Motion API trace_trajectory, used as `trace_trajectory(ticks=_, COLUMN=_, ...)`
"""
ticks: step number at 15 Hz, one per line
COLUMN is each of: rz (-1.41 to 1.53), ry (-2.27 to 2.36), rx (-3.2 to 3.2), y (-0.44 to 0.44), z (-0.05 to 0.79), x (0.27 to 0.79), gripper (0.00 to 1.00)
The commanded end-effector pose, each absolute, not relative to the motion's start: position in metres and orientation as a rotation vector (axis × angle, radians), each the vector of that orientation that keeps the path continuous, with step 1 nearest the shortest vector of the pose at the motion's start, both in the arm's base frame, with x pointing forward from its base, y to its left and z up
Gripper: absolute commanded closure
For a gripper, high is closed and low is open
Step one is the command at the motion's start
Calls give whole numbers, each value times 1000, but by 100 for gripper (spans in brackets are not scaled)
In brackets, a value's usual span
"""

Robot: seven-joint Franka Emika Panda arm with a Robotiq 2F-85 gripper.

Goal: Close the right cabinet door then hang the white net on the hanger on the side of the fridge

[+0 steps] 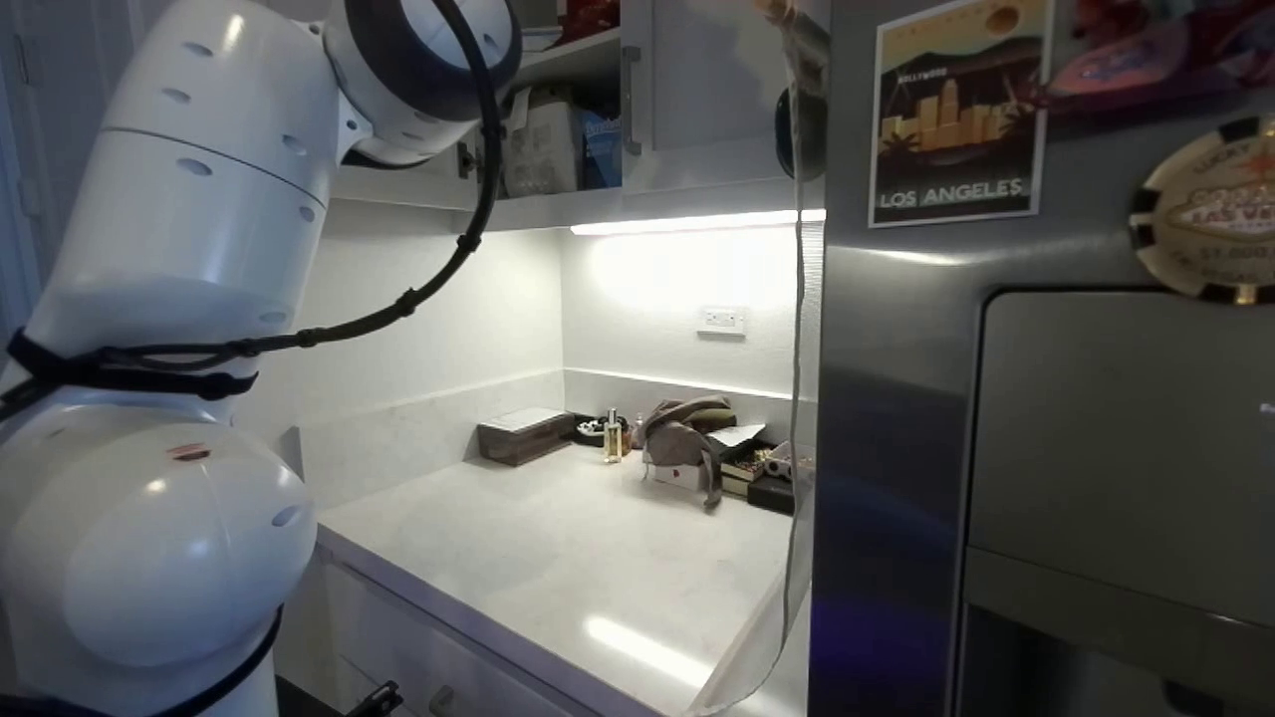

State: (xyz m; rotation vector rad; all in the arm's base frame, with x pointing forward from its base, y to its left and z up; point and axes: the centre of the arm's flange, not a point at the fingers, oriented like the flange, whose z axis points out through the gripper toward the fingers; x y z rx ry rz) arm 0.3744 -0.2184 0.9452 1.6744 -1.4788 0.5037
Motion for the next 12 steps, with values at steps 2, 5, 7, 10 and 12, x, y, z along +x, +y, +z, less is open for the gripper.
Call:
trace_trajectory(ticks=2, rz=536, ry=-1500, rx=1634, y=-233, z=984, x=393, gripper=100)
trace_trajectory(ticks=5, rz=532, ry=-1497, rx=1635, y=-233, z=981, x=395, gripper=100)
trace_trajectory(ticks=7, rz=529, ry=-1496, rx=1637, y=-231, z=979, x=394, gripper=100)
trace_trajectory(ticks=10, rz=530, ry=-1491, rx=1648, y=-228, z=978, x=389, gripper=100)
trace_trajectory(ticks=12, rz=530, ry=-1486, rx=1652, y=-226, z=977, x=387, gripper=100)
